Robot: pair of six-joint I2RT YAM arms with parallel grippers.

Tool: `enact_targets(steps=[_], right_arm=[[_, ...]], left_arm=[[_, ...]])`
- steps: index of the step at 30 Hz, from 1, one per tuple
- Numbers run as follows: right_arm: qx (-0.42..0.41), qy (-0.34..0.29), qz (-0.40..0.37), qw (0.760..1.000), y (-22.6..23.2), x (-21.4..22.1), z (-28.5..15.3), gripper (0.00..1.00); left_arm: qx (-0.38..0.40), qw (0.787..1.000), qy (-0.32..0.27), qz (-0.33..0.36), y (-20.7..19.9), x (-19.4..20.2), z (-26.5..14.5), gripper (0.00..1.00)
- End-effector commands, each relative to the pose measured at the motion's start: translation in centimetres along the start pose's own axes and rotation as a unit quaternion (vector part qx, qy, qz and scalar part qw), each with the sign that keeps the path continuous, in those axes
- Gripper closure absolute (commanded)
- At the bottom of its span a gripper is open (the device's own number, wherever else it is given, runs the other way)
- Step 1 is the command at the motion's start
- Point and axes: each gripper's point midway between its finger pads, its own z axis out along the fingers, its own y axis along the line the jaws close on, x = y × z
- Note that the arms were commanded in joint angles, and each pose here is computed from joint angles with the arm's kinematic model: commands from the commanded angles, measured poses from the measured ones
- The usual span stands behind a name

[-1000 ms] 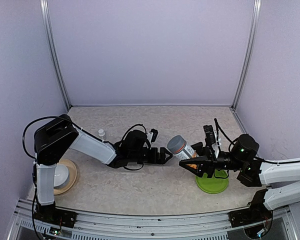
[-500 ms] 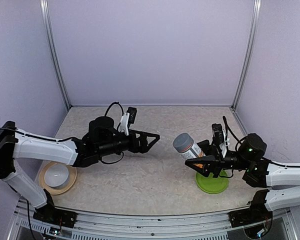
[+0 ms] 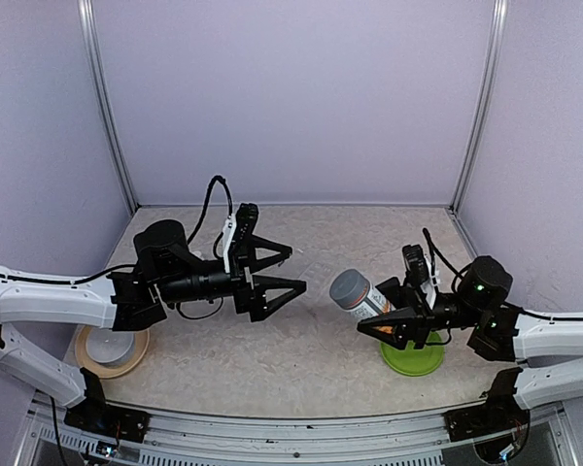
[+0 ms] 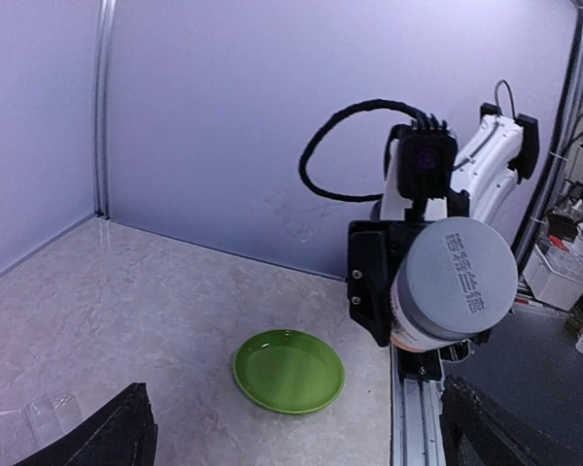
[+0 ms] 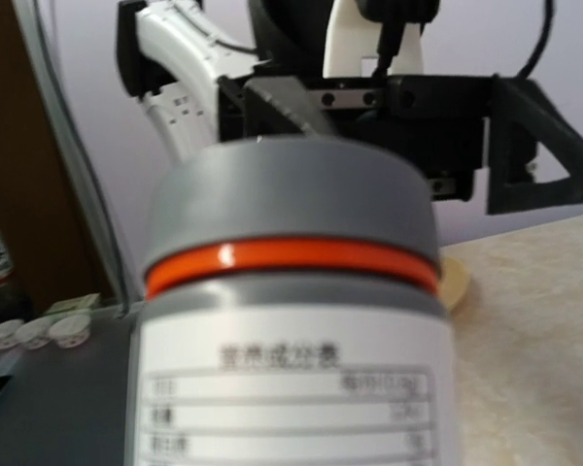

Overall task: Sort the pills into containers
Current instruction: Unscrew the lid of the pill bottle from the pill bottle.

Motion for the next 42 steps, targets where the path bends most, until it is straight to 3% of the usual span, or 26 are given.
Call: enact_targets(steps=[1,6,14,24,42], right_arm=[[-0.063,0.000,-0.002,0.998,1.8,-1.4,0.9,0.97],[-0.076,0.004,0.010,0.997,1.9,-1.0,1.6,0.97],[-0.088,0.016,0.022,0.996,1.9,0.0,3.3,0.97],[-0.050,0.008,0.029,0.998,0.6,0.2,3.7,0.96],[0.026,-0.008,0.028,0.999,-1.3,0.1,2.6,0.96]], left_arm=[[0.105,0.991,-0.025,0.081,-4.0,-1.7,-0.5,0.01],[0.150,0.983,-0.039,0.101,-6.0,-2.7,0.0,0.01],[0.178,0.978,-0.010,0.109,-7.6,-1.2,2.4,0.01],[0.210,0.971,0.004,0.111,-9.6,0.1,2.7,0.01],[0.177,0.979,0.017,0.103,-8.8,1.0,2.7,0.01]])
